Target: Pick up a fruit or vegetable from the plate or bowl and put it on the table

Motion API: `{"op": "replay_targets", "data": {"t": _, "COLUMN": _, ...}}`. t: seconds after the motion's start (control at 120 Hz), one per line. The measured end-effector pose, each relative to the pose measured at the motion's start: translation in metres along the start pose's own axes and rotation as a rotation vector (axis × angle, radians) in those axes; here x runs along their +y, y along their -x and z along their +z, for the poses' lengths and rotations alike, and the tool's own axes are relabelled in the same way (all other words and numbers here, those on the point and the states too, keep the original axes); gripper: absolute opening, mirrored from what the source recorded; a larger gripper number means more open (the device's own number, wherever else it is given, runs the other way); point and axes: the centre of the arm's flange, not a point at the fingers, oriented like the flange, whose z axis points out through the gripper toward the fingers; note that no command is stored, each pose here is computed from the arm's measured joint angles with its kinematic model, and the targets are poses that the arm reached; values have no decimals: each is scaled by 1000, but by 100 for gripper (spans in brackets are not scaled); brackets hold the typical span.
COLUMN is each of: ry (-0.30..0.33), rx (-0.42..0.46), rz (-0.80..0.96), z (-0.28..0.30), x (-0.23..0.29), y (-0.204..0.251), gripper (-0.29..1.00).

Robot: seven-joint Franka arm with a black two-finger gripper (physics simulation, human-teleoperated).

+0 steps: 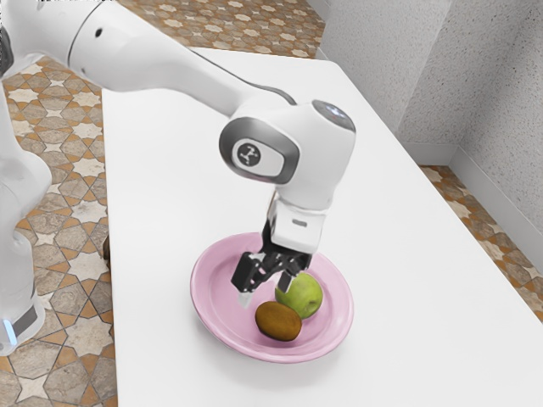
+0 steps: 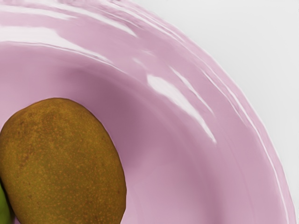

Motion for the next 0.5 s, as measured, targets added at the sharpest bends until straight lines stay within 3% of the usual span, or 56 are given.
{"op": "replay_targets", "data": {"t": 0.5, "ry": 34, "rx": 4, "rz": -55, "z": 20, "x": -26, "y": 28, "gripper": 70}}
